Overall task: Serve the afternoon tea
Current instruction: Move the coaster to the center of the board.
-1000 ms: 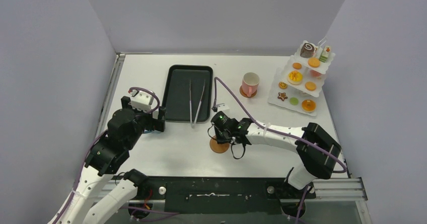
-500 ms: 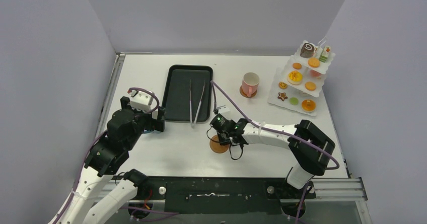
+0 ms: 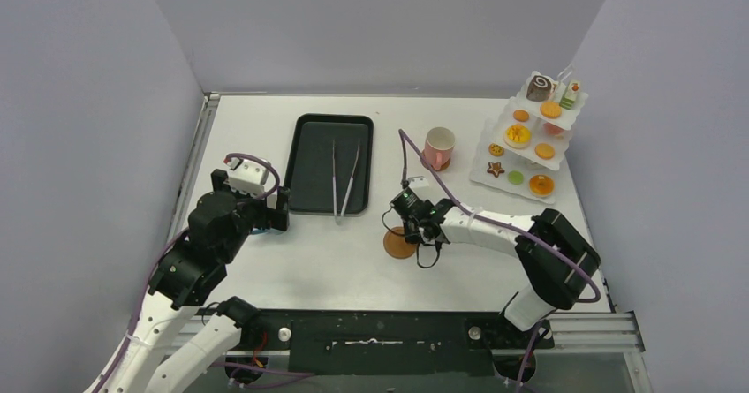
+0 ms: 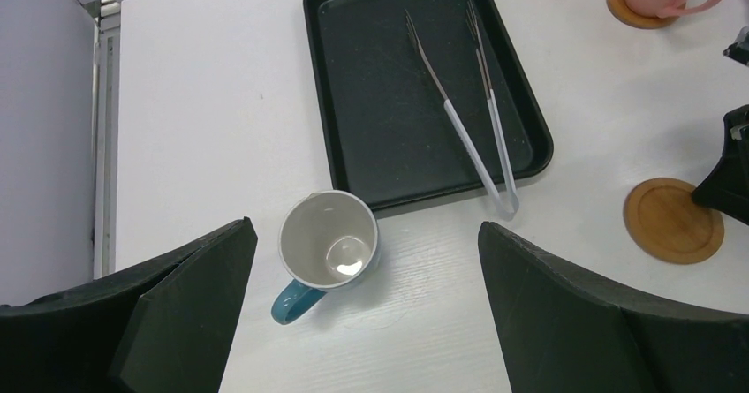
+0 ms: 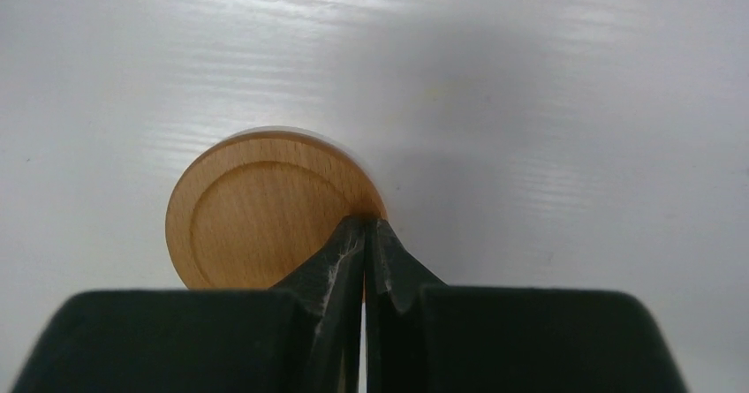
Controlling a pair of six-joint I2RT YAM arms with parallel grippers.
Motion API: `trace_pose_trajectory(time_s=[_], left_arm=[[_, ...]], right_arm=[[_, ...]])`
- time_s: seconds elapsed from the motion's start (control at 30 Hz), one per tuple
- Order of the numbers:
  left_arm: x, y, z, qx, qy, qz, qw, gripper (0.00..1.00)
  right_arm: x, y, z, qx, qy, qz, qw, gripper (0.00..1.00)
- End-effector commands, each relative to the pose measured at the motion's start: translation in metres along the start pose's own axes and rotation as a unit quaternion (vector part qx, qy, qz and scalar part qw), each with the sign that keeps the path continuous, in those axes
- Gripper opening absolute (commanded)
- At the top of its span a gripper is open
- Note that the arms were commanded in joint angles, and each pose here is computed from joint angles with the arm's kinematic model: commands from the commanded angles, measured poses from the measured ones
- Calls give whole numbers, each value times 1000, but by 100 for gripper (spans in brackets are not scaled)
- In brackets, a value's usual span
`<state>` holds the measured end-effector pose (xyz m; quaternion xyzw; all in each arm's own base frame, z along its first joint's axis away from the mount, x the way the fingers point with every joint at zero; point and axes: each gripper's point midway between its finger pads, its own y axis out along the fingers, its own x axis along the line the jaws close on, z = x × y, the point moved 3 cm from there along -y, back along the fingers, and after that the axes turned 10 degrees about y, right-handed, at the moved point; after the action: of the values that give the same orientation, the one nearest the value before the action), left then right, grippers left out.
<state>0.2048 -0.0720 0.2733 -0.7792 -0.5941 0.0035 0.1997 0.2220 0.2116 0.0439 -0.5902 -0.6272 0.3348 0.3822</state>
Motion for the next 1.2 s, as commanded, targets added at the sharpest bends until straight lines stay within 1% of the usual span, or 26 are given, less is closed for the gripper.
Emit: trace_pose_trajectory(time_s=[0.0,0.17,0.4,0.63,0.83,0.97,1.07,1.17], left_arm=[[1,1,-13,-26,-3,-3,1000,97],[2,2,-13,-25,-2,-6,1000,97],[2,6,-10,-12,1,-11,1000,97],[3,12,-6,5,-7,-21,1000,97],[2,23,3,51,-11,-33,998,97],[10,30,10,72,-27,-70,995,97],[20,35,19,104,-48,-108,988,97],[26,42,27,132,-66,-117,982,97]], right_arm=[[-26,-1,-13,-20,8,35,999,0],[-53,3,-19,-18,23,77,997,0],[-84,11,-22,-6,58,110,992,0],[-115,20,-32,6,111,136,984,0],[-135,24,-38,5,126,151,980,0],[-144,29,-47,-1,137,153,979,0],[-141,27,-58,0,136,140,981,0],[-126,16,-73,-13,128,98,987,0]])
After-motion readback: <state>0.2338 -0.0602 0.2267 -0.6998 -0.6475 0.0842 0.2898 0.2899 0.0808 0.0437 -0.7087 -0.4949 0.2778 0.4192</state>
